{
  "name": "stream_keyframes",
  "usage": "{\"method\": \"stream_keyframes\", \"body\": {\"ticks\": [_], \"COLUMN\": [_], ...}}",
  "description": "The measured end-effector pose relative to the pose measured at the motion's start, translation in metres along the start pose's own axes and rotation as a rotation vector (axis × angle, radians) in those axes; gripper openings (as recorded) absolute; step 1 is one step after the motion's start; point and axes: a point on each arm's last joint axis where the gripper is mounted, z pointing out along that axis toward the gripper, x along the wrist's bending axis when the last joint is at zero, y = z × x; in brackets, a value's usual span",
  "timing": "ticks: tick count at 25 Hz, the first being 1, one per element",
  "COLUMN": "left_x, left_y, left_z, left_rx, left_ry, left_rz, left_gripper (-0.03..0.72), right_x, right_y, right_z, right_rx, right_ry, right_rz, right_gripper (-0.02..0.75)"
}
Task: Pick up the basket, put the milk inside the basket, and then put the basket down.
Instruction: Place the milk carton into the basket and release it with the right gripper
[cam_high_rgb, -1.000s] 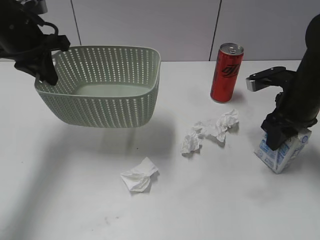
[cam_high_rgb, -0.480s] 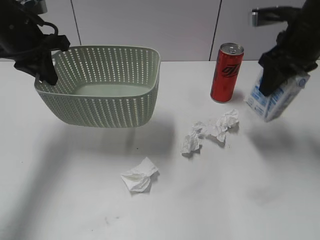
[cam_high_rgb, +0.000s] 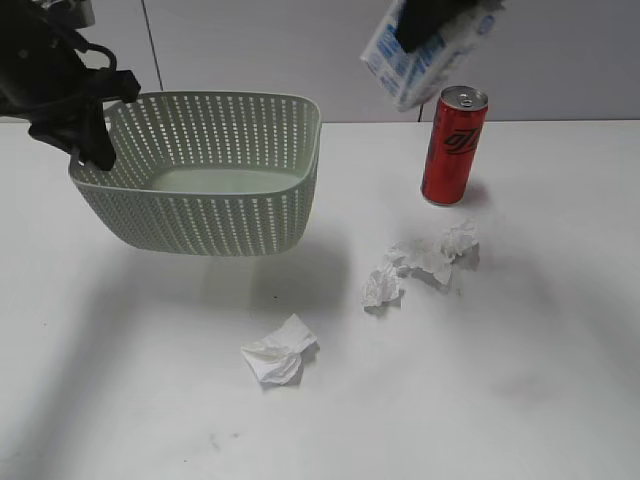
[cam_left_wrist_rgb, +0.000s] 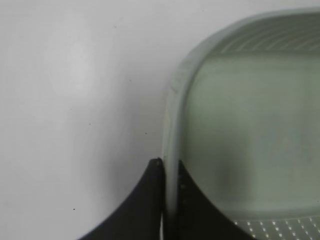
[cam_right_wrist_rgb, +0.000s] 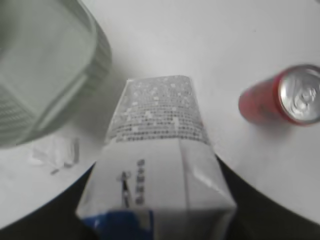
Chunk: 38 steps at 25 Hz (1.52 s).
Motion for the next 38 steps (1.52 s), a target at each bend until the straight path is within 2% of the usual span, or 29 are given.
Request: {"method": "stream_keyframes", "body": {"ticks": [2, 7, 11, 14, 22, 29, 38], "left_x": [0.000, 0.000, 0.000, 0.001, 0.001, 0.003, 0.003], "left_y": [0.000, 0.000, 0.000, 0.000, 0.000, 0.000, 0.000], "left_z": [0.000, 0.000, 0.000, 0.000, 0.000, 0.000, 0.000], "left_rx": [0.000, 0.000, 0.000, 0.000, 0.002, -0.002, 0.004], "left_ry": [0.000, 0.001, 0.003, 0.006, 0.007, 0.029, 0.034], "left_rz": [0.000, 0.000, 0.002, 0.003, 0.004, 0.013, 0.016], "left_gripper": [-0.015, -0.015, -0.015, -0.015, -0.015, -0.015, -0.015], "right_x": [0.020, 0.063, 0.094, 0.106, 0.108, 0.108, 0.113], "right_y": [0.016, 0.039, 0.041, 0.038, 0.032, 0.031, 0.034], "right_z": [-0.006, 0.011, 0.044, 0.075, 0.143, 0.163, 0.163], "right_rx": [-0.054, -0.088, -0.038, 0.028, 0.086, 0.072, 0.039], "right_ry": [0.019, 0.077, 0.128, 0.145, 0.139, 0.145, 0.195], "right_rz": [-0.033, -0.112, -0.165, -0.183, -0.189, -0.187, -0.153], "right_gripper": [0.317, 0.316, 0.316, 0.316, 0.316, 0.333, 0.571]}}
